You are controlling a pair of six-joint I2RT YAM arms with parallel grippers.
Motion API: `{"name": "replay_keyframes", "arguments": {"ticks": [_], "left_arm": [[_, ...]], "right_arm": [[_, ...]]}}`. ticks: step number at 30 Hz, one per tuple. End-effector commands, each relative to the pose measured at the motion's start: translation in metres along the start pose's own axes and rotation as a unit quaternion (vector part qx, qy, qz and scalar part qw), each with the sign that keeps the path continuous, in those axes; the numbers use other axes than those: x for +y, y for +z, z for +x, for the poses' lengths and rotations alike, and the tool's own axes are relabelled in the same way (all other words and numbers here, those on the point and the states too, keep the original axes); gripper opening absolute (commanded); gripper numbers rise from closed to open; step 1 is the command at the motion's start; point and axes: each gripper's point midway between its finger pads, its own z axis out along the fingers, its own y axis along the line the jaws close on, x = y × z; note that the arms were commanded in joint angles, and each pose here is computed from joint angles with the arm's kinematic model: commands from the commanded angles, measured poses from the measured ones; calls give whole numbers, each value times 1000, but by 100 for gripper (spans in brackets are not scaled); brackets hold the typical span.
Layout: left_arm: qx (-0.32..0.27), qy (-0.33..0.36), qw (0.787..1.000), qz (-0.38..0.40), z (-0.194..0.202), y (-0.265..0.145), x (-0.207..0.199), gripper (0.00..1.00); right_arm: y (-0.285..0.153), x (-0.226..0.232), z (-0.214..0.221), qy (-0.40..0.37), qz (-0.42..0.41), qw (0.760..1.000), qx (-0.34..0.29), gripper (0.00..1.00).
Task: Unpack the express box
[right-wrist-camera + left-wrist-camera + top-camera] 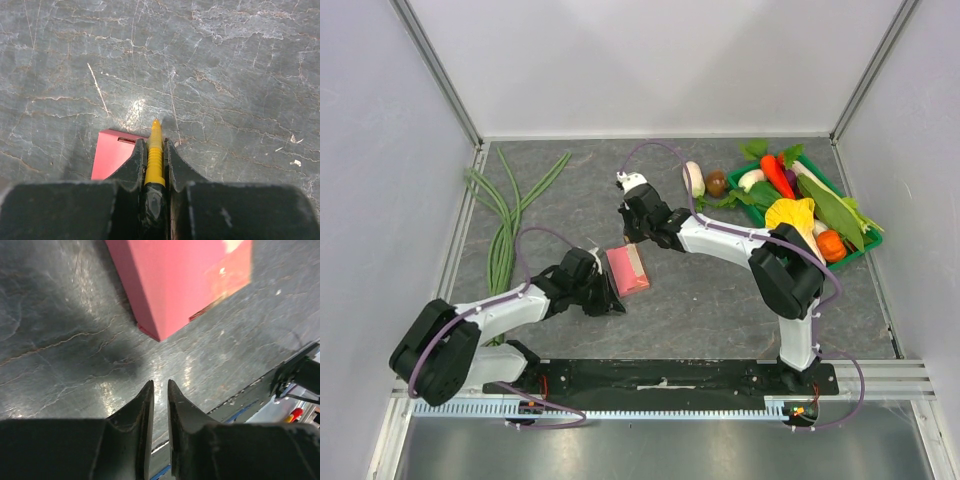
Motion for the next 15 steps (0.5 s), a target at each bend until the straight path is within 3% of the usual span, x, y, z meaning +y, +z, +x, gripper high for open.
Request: {"name": "replay_keyframes", "arguments": {"ticks": [1, 15], "left_arm": [[3, 16, 1000, 3, 5, 14, -1, 22], [-91, -32, 990, -103, -55, 17, 11, 23]], "right_arm": [[-3, 5, -15, -15, -16, 1000, -15, 0], [-47, -15, 2, -2, 16, 1000, 11, 0]]}}
